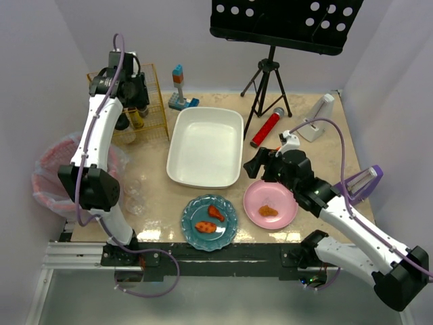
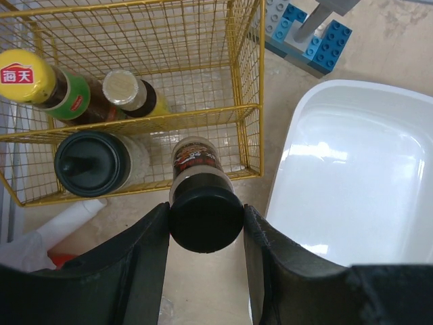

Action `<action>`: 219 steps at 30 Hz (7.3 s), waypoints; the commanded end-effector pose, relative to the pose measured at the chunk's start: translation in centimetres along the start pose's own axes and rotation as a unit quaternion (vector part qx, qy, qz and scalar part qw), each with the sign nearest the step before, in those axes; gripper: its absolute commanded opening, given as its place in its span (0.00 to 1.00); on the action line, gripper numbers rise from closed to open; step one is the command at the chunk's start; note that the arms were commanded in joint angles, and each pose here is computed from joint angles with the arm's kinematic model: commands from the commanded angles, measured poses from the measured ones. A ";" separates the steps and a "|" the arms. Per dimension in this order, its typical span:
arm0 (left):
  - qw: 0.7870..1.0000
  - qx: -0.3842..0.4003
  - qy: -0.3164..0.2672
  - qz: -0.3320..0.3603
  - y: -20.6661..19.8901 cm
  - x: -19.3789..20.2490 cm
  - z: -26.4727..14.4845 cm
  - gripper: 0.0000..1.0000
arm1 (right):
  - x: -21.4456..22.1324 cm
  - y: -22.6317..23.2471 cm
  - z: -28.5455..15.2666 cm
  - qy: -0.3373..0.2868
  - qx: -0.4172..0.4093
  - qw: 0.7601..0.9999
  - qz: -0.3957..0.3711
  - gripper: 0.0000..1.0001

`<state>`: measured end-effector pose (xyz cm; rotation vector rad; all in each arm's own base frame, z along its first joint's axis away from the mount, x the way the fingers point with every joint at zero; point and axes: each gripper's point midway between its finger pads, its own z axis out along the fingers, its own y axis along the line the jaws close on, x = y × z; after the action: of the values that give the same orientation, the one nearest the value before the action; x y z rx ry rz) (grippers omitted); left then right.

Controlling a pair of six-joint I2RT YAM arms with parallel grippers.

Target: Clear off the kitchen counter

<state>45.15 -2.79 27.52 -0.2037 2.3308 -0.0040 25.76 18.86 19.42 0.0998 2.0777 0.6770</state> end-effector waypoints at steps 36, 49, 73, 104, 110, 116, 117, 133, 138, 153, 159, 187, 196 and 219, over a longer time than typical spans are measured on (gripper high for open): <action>0.993 0.022 0.120 -0.005 0.9 6.6 12.3 0.35 | 0.1 1.3 -2.1 -0.003 -0.042 0.999 0.033 0.89; 0.996 0.026 0.089 -0.009 0.9 4.8 9.5 0.74 | 0.3 1.2 -2.1 -0.001 -0.041 0.998 0.038 0.89; 0.971 0.233 -0.059 0.000 -7.9 8.0 -7.3 0.80 | 1.0 1.5 -0.7 0.016 -0.040 0.998 0.051 0.88; 0.996 0.024 -0.081 -0.030 1.3 8.7 -14.0 0.79 | 0.5 6.0 0.3 0.016 -0.089 0.996 0.019 0.87; 0.995 0.004 -0.095 -0.020 2.4 6.3 -14.2 0.80 | 1.2 15.2 1.3 0.028 -0.148 0.988 -0.020 0.87; 0.992 -0.003 -0.119 -0.046 4.6 3.5 -14.1 0.82 | 6.2 24.5 4.4 0.072 -0.211 0.974 -0.030 0.86; 0.991 0.000 -0.122 -0.048 4.5 3.3 -14.2 0.82 | 6.7 25.6 5.1 0.077 -0.219 0.972 -0.024 0.87; 0.987 0.050 -0.147 -0.049 2.9 1.6 -15.7 0.82 | 15.4 33.4 16.2 0.139 -0.227 0.964 -0.008 0.80; 0.986 0.059 -0.147 -0.048 2.7 2.1 -15.9 0.82 | 16.0 33.7 18.3 0.132 -0.212 0.968 -0.006 0.73; 0.985 0.082 -0.145 -0.042 1.9 2.4 -15.9 0.82 | 19.5 31.6 21.9 0.148 -0.158 0.976 -0.032 0.58; 0.985 0.080 -0.145 -0.040 2.0 2.4 -15.7 0.82 | 20.2 31.4 22.5 0.153 -0.153 0.976 -0.041 0.50; 0.972 0.104 -0.205 -0.051 1.3 -0.3 -18.6 0.81 | 1.2 27.3 13.7 -0.006 -0.172 0.985 0.003 0.00; 0.906 0.360 -0.197 -0.104 -7.0 0.5 -21.5 0.80 | -8.6 23.1 1.0 -0.087 -0.294 0.951 0.046 0.00; 0.695 0.690 -0.146 -0.142 -15.1 3.9 -34.4 0.83 | -16.9 25.8 -11.3 -0.154 -0.438 0.881 0.087 0.00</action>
<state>21.27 -19.33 48.95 0.1609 1.4304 -1.6318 23.18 30.95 45.45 -0.0818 1.4443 1.4563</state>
